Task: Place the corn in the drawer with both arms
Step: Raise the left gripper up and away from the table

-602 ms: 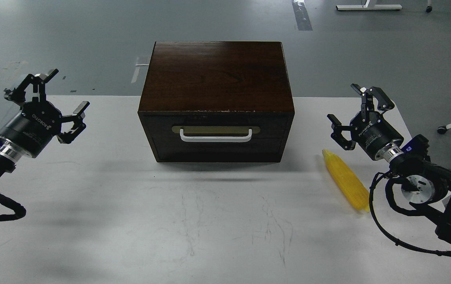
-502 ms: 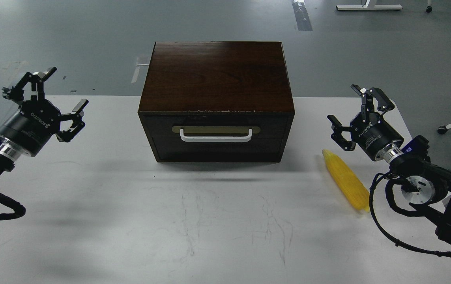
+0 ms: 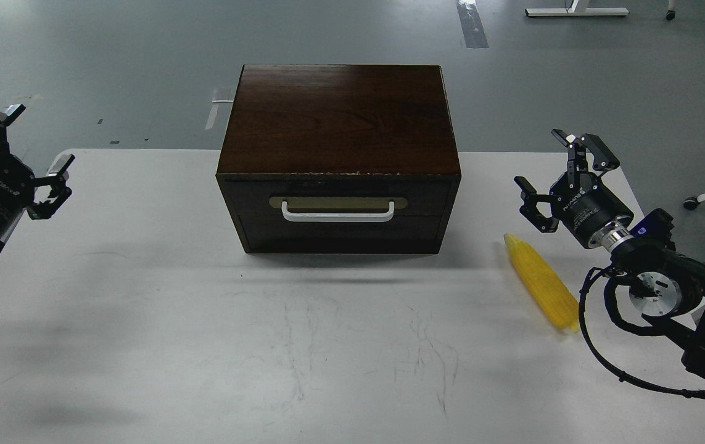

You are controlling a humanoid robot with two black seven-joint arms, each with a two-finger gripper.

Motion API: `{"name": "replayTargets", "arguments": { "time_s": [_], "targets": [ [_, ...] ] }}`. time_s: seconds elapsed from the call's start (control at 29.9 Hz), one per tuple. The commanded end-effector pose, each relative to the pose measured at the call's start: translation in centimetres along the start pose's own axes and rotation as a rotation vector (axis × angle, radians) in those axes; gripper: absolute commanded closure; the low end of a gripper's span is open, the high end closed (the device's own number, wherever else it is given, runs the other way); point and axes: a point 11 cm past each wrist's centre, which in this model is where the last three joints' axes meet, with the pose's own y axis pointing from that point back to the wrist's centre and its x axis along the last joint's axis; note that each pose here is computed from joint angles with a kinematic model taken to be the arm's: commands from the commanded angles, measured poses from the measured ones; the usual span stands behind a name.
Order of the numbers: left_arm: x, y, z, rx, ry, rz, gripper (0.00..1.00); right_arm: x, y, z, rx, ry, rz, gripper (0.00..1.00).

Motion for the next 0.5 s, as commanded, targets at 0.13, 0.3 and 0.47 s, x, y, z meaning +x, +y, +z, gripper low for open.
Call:
{"name": "replayTargets", "arguments": {
  "time_s": [0.13,0.3,0.47],
  "targets": [
    [1.2,-1.5,5.4,-0.083,-0.085,0.017,0.02,0.4,-0.1,-0.3,0.006,0.010,0.010,0.00],
    [0.4,-2.4,9.3,-0.144,-0.126,-0.017,0.02,0.3,-0.1,-0.4,0.003,0.010,0.002,0.00],
    [-6.9,-4.3,14.6,-0.164,-0.356,-0.282,0.02,0.9,0.0,-0.5,0.008,0.020,0.025,0.00]
  ]
}}
